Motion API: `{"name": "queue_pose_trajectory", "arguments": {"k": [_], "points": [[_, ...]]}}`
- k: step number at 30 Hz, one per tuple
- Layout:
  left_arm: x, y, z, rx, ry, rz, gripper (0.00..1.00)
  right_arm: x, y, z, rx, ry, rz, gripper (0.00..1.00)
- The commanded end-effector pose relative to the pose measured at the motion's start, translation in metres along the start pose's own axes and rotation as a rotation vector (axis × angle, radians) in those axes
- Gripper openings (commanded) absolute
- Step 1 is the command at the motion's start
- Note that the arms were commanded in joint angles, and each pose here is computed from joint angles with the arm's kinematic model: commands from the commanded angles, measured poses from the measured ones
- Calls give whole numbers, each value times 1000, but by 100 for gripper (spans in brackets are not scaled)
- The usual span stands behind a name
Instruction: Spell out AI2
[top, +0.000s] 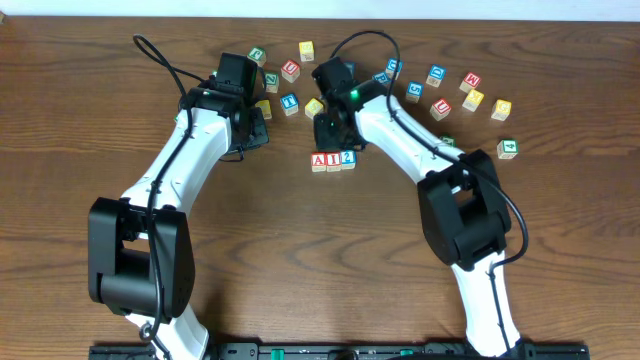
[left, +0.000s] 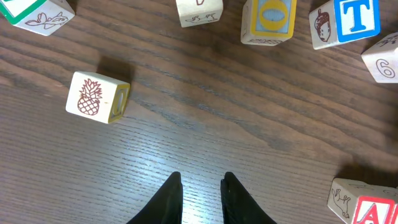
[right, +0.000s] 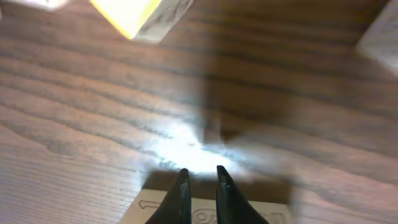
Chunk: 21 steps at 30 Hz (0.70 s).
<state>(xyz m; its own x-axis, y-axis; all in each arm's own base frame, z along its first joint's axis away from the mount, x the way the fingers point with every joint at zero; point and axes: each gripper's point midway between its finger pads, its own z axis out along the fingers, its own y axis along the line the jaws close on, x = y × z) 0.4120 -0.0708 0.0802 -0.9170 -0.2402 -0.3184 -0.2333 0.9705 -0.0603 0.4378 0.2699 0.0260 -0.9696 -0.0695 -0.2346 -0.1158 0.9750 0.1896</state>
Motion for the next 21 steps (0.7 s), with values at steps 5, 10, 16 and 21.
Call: {"name": "queue_pose_trajectory", "arguments": {"k": [5,10,16,21], "points": [[4,-18,-4,14,-4,33,21,-17,-44,-41,31,1,80,12],[16,-33,3,32,25,68,21,5,-72,-36,67,102,131,9],[23,-47,6,68,45,90,21,25,-72,-19,76,145,78,6],[27,-52,12,82,62,94,21,33,-69,-6,72,147,43,5]]}}
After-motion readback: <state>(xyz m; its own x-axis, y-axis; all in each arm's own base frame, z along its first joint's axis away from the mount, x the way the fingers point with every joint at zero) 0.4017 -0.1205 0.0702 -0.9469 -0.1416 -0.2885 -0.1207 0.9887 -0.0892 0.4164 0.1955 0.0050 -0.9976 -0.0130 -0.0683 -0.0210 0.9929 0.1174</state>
